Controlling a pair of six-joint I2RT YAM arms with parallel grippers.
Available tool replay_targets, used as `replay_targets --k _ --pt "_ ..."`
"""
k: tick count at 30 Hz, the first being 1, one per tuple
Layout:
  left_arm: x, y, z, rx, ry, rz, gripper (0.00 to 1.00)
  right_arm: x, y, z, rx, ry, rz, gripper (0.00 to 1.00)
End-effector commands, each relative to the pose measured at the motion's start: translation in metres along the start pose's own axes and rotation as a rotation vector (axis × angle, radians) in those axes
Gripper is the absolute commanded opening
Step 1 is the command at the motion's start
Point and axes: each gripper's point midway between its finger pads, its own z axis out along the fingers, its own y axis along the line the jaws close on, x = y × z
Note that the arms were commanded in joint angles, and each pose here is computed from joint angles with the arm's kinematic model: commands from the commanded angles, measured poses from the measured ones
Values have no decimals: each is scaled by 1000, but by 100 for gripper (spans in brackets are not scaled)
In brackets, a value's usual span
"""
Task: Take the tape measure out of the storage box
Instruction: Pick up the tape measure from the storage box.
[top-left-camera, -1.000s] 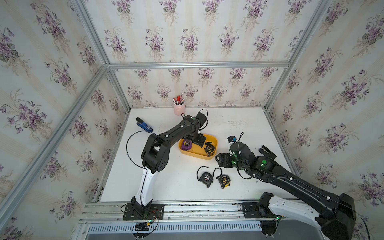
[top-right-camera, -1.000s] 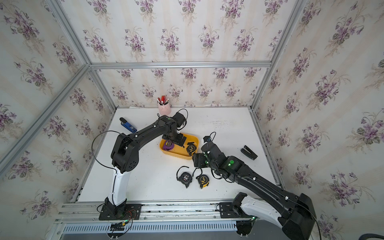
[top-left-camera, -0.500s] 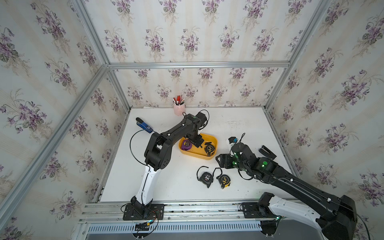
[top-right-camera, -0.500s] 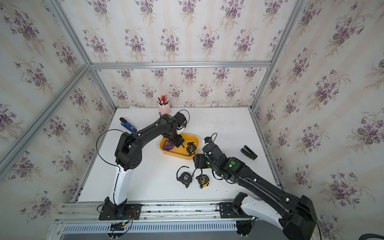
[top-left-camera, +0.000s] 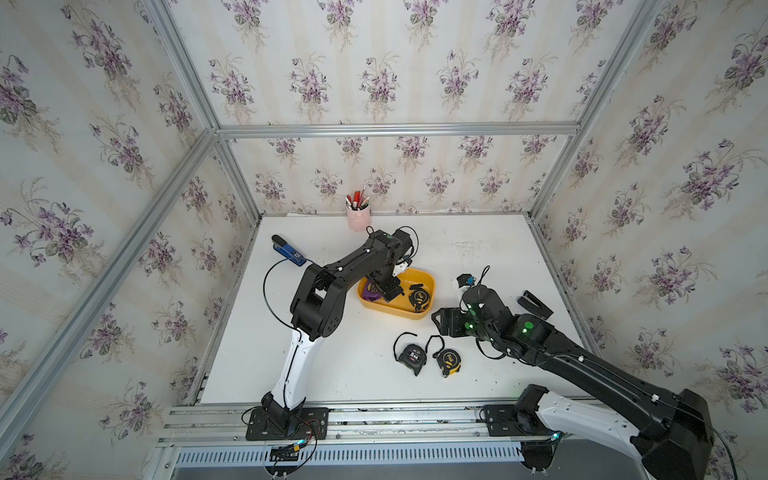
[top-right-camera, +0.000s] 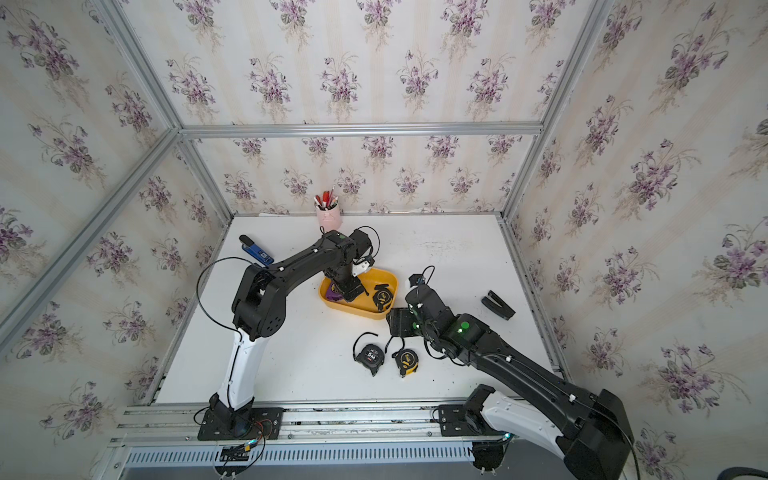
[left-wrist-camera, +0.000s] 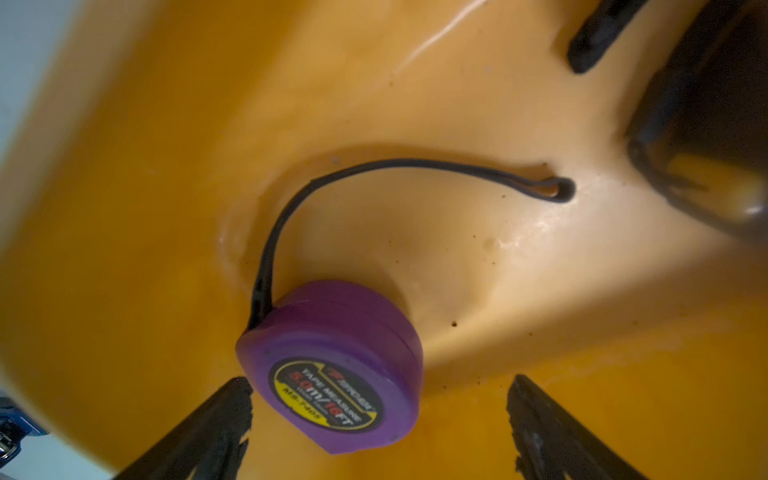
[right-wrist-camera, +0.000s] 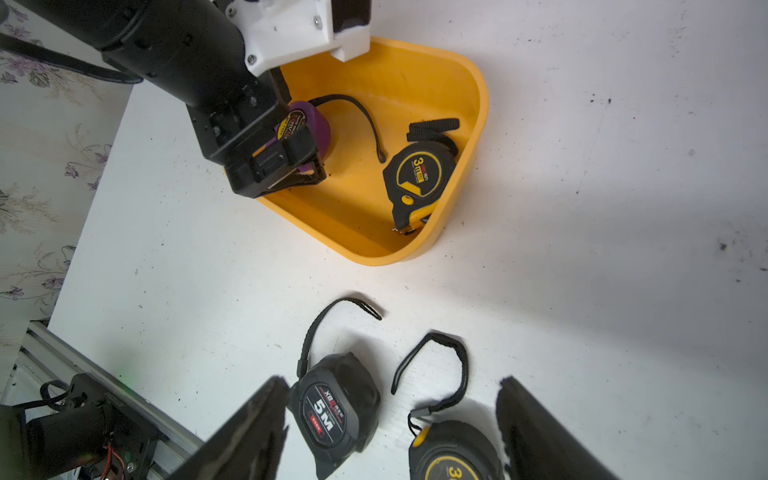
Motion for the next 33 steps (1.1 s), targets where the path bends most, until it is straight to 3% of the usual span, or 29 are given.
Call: replay_targets --k 1,19,33 --pt "6 0 5 -11 37 48 98 -4 2 1 -12 -13 -6 82" --pt "4 12 13 -37 50 35 98 0 3 3 -30 -3 -2 82" --pt "1 0 13 36 25 -19 98 -1 4 4 -31 -6 1 82"
